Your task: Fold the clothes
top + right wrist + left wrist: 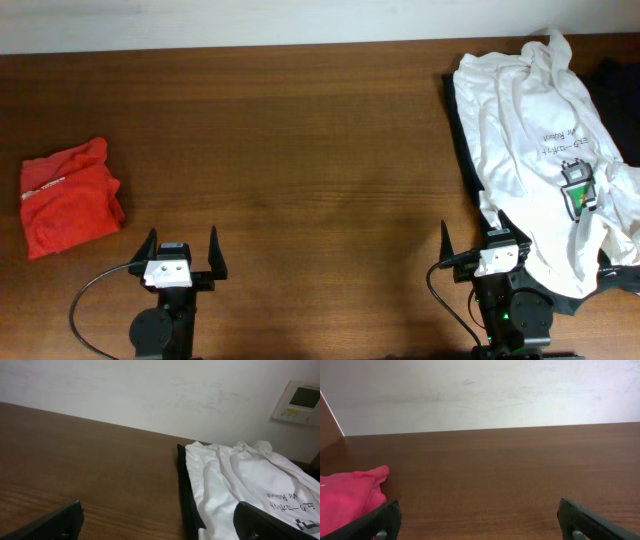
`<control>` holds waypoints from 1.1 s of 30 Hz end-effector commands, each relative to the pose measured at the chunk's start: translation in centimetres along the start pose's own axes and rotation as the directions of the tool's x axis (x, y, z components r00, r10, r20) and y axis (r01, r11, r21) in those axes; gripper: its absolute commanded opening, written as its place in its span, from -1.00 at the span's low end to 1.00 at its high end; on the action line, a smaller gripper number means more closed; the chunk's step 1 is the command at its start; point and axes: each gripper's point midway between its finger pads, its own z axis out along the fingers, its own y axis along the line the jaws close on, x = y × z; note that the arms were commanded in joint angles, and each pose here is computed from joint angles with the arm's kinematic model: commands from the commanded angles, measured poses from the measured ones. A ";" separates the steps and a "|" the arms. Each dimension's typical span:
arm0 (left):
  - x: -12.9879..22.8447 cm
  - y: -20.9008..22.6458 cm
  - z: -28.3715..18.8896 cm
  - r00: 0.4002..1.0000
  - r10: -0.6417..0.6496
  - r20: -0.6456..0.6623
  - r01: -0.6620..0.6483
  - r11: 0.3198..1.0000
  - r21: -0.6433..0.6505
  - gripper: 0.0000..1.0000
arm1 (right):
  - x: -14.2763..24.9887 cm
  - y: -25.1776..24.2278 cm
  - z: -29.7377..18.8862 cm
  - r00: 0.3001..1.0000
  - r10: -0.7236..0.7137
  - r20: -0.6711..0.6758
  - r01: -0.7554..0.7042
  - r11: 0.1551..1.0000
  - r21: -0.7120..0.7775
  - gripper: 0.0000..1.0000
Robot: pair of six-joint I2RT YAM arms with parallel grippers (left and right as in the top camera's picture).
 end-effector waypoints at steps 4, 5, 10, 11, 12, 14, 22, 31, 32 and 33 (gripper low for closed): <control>0.1 -0.2 0.0 1.000 0.019 0.000 -0.019 1.000 0.012 0.98 | 0.4 0.0 0.0 1.000 -0.002 -0.012 0.002 1.000 0.002 0.97; 0.1 -0.2 0.0 1.000 0.019 0.000 -0.019 1.000 0.013 0.98 | 0.4 0.0 0.0 1.000 -0.002 -0.012 0.002 1.000 0.002 0.98; 0.1 -0.2 0.0 1.000 0.019 0.000 -0.019 1.000 0.013 0.98 | 0.4 0.0 0.0 1.000 -0.002 -0.012 0.002 1.000 0.005 0.97; 0.1 -0.2 0.0 1.000 0.019 0.000 -0.019 1.000 0.013 0.98 | 0.4 0.0 0.0 1.000 -0.002 -0.013 0.002 1.000 0.005 0.97; 0.1 -0.2 0.0 1.000 0.019 0.000 -0.019 1.000 0.013 0.99 | 0.4 0.0 0.0 1.000 -0.002 -0.013 0.002 1.000 0.004 0.98; 0.1 -0.2 0.0 1.000 0.019 0.000 -0.019 1.000 0.013 0.98 | 0.4 0.0 0.0 1.000 -0.002 -0.012 0.002 1.000 0.004 0.97; 0.0 -0.4 0.0 0.998 -0.059 0.002 0.059 0.998 0.024 0.99 | 0.3 0.0 0.0 0.995 0.096 -0.018 -0.096 0.995 0.002 0.97; -1.9 -1.2 -0.7 0.998 -0.062 -0.018 0.063 0.995 0.079 0.98 | -1.0 -0.6 -0.8 0.991 0.113 -0.072 -0.111 0.993 0.030 0.98; -2.1 -1.2 -0.8 0.998 -0.061 -0.027 0.063 0.995 0.079 0.99 | -1.3 -0.7 -0.9 0.990 0.114 -0.077 -0.112 0.993 0.029 0.97; -2.4 -1.2 -0.8 0.997 -0.061 -0.037 0.064 0.995 0.078 0.98 | -1.7 -0.7 -0.9 0.990 0.115 -0.086 -0.113 0.993 0.028 0.97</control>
